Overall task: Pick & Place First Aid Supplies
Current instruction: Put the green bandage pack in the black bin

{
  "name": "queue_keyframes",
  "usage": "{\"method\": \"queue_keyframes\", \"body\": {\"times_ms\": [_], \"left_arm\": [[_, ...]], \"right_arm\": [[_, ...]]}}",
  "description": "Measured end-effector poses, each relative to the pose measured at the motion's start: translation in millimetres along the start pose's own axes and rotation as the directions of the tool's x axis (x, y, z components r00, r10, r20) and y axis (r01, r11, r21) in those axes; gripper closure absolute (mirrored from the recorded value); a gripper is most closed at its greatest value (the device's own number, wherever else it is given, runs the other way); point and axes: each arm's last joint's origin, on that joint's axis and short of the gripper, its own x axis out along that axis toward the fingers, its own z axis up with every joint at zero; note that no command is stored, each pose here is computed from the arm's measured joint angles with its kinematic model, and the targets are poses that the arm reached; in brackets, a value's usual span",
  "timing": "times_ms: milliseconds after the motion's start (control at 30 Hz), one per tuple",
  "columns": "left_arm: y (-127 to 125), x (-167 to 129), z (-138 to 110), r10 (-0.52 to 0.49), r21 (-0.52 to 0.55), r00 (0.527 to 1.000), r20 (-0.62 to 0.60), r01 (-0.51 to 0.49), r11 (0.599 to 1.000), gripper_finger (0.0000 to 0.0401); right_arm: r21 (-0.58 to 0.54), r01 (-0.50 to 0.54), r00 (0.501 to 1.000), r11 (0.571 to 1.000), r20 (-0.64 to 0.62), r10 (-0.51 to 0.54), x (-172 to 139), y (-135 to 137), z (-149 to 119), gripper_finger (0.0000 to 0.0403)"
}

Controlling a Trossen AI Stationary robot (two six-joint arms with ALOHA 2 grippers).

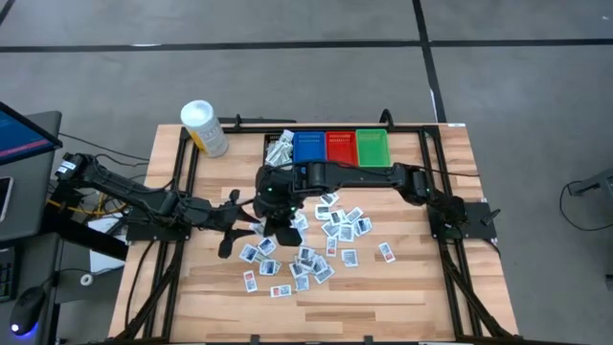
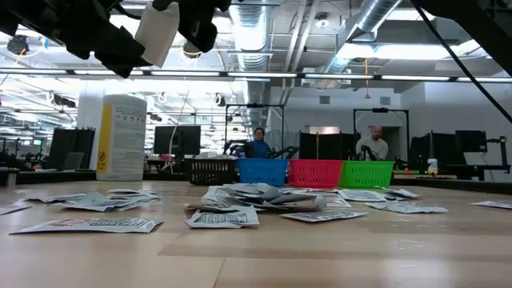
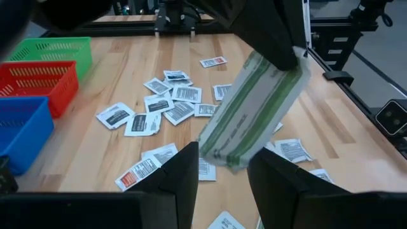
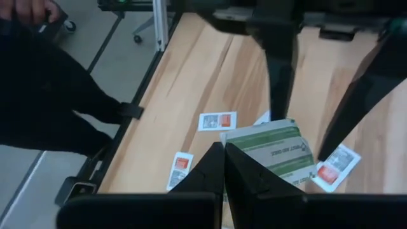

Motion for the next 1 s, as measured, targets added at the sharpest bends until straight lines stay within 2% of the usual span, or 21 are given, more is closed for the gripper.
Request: {"method": "queue_keyframes", "body": {"times_ms": [267, 400, 533, 700, 867, 1000], "left_arm": [[-0.1, -0.1, 0.1, -0.003, 0.000, 1.000, 0.001, 0.003, 1.000, 0.0283], [-0.2, 0.0, 0.1, -0.008, -0.003, 1.000, 0.001, 0.008, 1.000, 0.0321], [-0.3, -0.1, 0.2, -0.010, -0.005, 1.000, 0.001, 0.010, 1.000, 0.0382], [-0.3, 0.0, 0.2, -0.010, -0.008, 1.000, 0.001, 0.010, 1.000, 0.0394], [-0.3, 0.0, 0.1, -0.010, -0.008, 1.000, 0.000, 0.010, 1.000, 0.0396], [-0.4, 0.0, -0.1, -0.013, -0.022, 1.000, -0.001, 0.013, 1.000, 0.0395]], "right_arm": [[-0.023, 0.028, 0.999, 0.999, 0.043, -0.027, 0.0, -1.0, 4.6, 0.0402], [-0.021, 0.059, 0.997, 0.998, 0.040, -0.058, -0.1, -1.9, 4.5, 0.0402], [-0.020, 0.060, 0.997, 0.998, 0.039, -0.059, -0.2, -2.2, 4.3, 0.0396], [-0.024, 0.064, 0.997, 0.998, 0.036, -0.063, 0.2, -1.6, 4.0, 0.0359], [-0.009, 0.129, 0.992, 0.992, 0.012, -0.129, 0.1, -3.4, 1.9, 0.0308], [0.049, 0.201, 0.978, 0.978, -0.064, -0.198, -4.1, -8.9, -5.7, 0.0276]]}}
